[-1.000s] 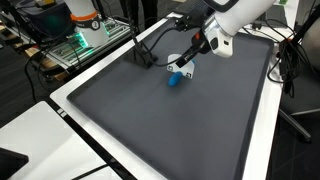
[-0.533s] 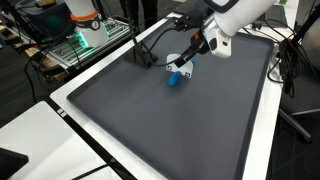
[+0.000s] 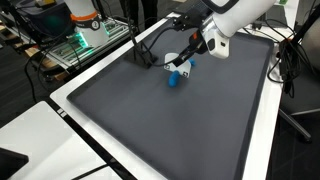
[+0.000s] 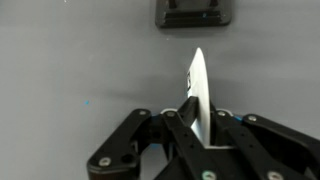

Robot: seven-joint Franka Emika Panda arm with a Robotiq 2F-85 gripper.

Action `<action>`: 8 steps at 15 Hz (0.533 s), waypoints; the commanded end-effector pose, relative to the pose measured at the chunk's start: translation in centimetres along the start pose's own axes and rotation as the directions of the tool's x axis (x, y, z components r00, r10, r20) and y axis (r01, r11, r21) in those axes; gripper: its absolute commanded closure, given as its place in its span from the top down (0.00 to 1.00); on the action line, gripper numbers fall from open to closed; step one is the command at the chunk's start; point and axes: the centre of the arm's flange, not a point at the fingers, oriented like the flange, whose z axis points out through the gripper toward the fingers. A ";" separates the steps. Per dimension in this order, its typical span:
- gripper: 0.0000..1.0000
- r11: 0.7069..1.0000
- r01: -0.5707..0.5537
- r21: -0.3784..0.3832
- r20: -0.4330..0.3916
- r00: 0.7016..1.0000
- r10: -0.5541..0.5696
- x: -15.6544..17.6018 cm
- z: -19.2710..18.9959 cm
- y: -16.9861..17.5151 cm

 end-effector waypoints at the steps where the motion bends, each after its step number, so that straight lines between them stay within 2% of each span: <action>1: 0.02 1.000 0.016 0.010 0.030 0.999 -0.016 -1.1 0.2 0.4; 8: 0.02 0.999 0.032 0.021 0.059 0.998 -0.033 -0.7 1.7 -0.3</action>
